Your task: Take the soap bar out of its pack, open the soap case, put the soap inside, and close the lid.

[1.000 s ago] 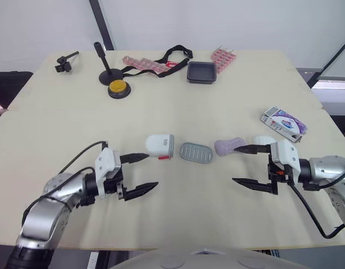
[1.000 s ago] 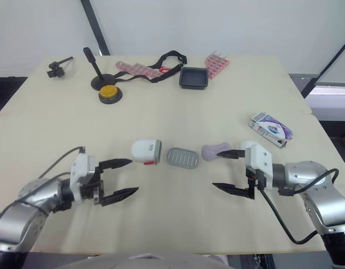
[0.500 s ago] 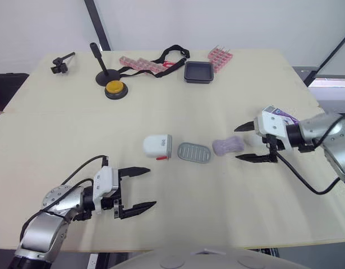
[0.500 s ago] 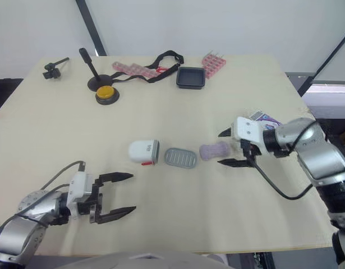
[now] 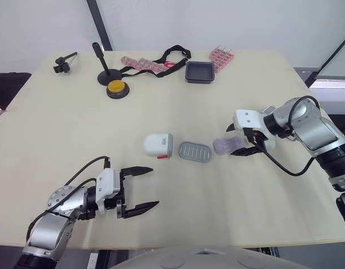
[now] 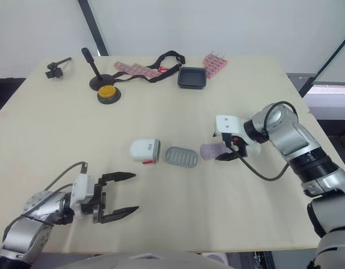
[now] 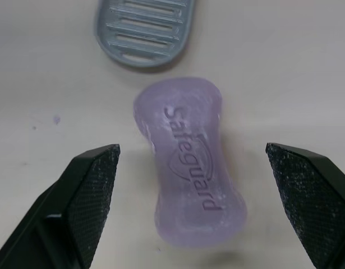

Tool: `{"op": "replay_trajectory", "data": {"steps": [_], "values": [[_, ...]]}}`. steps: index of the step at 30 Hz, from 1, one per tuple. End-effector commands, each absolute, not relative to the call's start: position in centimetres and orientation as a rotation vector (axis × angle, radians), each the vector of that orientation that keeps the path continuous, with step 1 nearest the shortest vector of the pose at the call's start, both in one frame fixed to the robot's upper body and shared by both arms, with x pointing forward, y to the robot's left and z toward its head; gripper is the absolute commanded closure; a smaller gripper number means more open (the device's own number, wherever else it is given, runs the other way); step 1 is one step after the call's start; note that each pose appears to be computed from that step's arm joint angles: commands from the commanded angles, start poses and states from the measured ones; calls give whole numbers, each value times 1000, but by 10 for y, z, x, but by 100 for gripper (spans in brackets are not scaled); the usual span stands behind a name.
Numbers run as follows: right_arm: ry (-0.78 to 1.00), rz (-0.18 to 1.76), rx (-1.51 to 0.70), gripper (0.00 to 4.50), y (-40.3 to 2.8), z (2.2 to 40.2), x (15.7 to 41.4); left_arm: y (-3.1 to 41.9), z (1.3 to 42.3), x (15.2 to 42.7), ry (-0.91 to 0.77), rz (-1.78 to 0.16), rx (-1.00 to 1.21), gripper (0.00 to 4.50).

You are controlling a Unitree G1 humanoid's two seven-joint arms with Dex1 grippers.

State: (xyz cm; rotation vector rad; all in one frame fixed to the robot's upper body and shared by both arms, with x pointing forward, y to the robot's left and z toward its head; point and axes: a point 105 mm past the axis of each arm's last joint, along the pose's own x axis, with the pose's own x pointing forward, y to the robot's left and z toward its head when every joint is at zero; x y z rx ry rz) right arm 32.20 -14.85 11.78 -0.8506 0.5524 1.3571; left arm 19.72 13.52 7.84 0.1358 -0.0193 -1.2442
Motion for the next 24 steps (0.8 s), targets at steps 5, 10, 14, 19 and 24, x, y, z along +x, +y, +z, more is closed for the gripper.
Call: {"op": "replay_trajectory", "data": {"steps": [5,10,14,19,24], "values": [[515,1380,-888,0,-138,121,328,138,88,199,-66,-1212,149,0],[525,1381,-922,0,-139,116,331,137,90,201,-63,-1204,158,0],[528,1390,-934,0,-140,115,331,135,92,202,-63,-1205,162,0],[543,1407,-970,0,-142,111,330,133,95,202,-63,-1203,166,0],[521,1421,-960,57,-135,110,331,129,100,204,-66,-1203,171,0]]}}
